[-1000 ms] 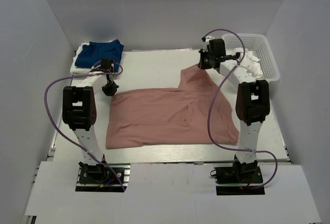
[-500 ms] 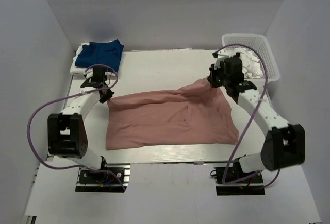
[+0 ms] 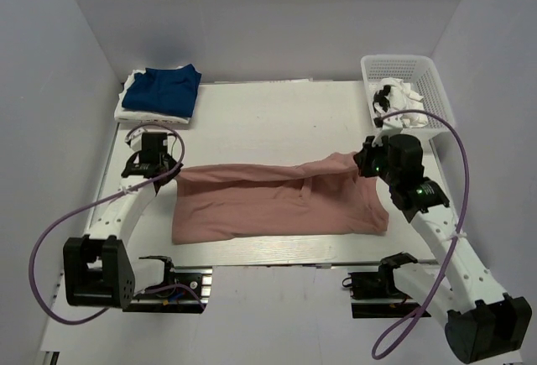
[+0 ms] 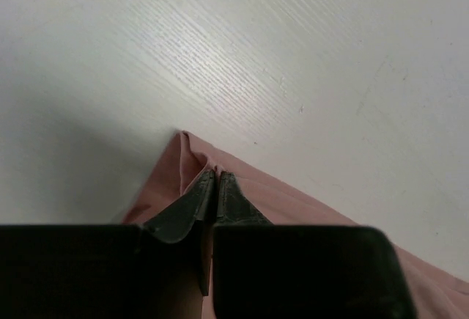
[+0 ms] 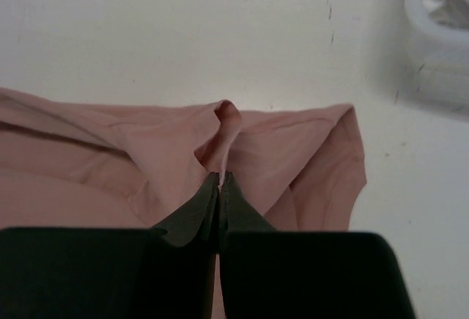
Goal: Fold and stack the t-shirts
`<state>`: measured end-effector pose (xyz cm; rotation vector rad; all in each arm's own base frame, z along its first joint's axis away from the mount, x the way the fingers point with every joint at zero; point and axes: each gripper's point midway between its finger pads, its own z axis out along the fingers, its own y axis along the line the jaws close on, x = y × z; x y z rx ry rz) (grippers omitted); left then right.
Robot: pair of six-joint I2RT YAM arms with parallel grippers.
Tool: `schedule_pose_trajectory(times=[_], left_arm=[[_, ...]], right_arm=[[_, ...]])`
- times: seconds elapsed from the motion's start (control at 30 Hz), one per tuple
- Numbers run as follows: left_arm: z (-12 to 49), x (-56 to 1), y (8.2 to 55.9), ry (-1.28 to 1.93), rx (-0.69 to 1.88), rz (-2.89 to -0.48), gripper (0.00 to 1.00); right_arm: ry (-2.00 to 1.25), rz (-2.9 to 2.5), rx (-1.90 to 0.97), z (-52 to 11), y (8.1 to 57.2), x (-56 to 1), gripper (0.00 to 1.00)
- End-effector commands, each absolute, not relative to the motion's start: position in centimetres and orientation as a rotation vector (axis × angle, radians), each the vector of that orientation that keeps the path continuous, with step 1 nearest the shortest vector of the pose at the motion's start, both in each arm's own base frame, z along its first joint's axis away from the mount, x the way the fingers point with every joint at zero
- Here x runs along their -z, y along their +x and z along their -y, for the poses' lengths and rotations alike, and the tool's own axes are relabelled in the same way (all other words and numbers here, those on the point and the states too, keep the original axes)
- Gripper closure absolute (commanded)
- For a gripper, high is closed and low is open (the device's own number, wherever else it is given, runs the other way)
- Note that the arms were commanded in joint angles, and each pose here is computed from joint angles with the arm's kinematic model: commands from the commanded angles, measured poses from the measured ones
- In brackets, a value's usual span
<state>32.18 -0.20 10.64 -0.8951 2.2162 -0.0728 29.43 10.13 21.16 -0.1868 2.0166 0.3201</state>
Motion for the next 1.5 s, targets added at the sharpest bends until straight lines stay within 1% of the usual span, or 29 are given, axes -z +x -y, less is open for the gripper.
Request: schedule_pose_trajectory(times=[0.0,0.2,0.23,0.3,0.33,0.37,0.4,0.47,0.5,0.53,0.57,0.6,0.63,0.77,0.83,0.87,0.93,1.0,1.13,1.17,1.47], left_arm=[[-0.2,-11.7,31.0,-0.985,0.099,-2.119,1.0],[-0.4,-8.0,26.9,-1.123,0.07,-2.166,1.0],[-0.4,-7.2,26.4,-1.137,0.062,-2.178,0.97],[-0.4,-6.2,25.0,-1.165,0.028,-2.226,0.82],[-0.4,-6.0,24.5,-1.191,0.022,-2.233,0.7],[-0.4,-5.1,23.2,-1.218,-0.012,-2.275,0.61],[-0.5,-4.9,22.6,-1.224,-0.028,-2.296,0.55],[-1.1,-5.2,21.9,-1.264,-0.078,-2.281,0.42],[-1.3,-5.5,21.4,-1.267,-0.097,-2.283,0.32],[-1.4,-6.3,21.7,-1.277,-0.093,-2.257,0.09],[-1.4,-6.9,22.0,-1.273,-0.076,-2.238,0.01],[-1.4,-7.8,22.4,-1.266,-0.052,-2.209,0.01],[-1.4,-8.5,22.8,-1.229,-0.04,-2.199,0.01],[1.0,-10.5,25.4,-1.075,0.175,-2.195,0.01],[2.3,-10.4,26.1,-1.023,0.256,-2.228,0.01],[2.7,-10.0,26.3,-1.025,0.265,-2.257,0.01],[3.4,-9.2,26.1,-1.025,0.297,-2.306,0.01],[3.9,-7.7,25.7,-1.04,0.299,-2.372,0.01],[3.7,-6.1,25.3,-1.148,0.28,-2.398,0.01],[3.7,-6.2,25.6,-1.148,0.279,-2.398,0.03],[2.8,-6.4,26.5,-1.382,0.286,-2.242,0.08]], right_arm=[[-0.154,-2.13,-0.365,-10.1,26.8,-18.0,1.0],[-0.036,-2.247,-0.389,-9.3,23.4,-14.0,0.99],[0.034,-2.279,-0.422,-9.4,22.3,-13.1,0.93],[0.099,-2.347,-0.436,-9.1,20.5,-11.7,0.74],[0.206,-2.373,-0.461,-9.1,19.8,-10.8,0.7],[0.243,-2.379,-0.47,-9.1,19.4,-10.7,0.63],[0.292,-2.395,-0.478,-9.0,18.9,-10.3,0.51],[0.318,-2.374,-0.465,-8.6,18.7,-10.6,0.5],[0.336,-2.348,-0.455,-8.3,19.0,-11.2,0.5],[0.341,-2.324,-0.45,-8.2,19.3,-11.8,0.4],[0.321,-2.297,-0.441,-8.1,19.7,-12.5,0.28],[0.313,-2.237,-0.443,-8.1,20.8,-13.8,0.13],[0.289,-2.225,-0.446,-8.3,21.2,-14.1,0.1],[0.146,-2.242,-0.527,-10.5,22.9,-14.1,0.1],[0.087,-2.249,-0.582,-11.7,23.6,-13.8,0.1],[0.081,-2.29,-0.581,-12.0,23.8,-12.8,0.1],[0.038,-2.277,-0.604,-12.6,24.3,-12.7,0.1],[0.015,-2.292,-0.609,-13.0,24.6,-11.9,0.1],[-0.038,-2.304,-0.642,-14.0,24.9,-11.0,0.1],[-0.038,-2.309,-0.643,-14.0,24.9,-10.9,0.1],[-0.114,-2.393,-0.659,-15.2,24.3,-8.4,0.1]])
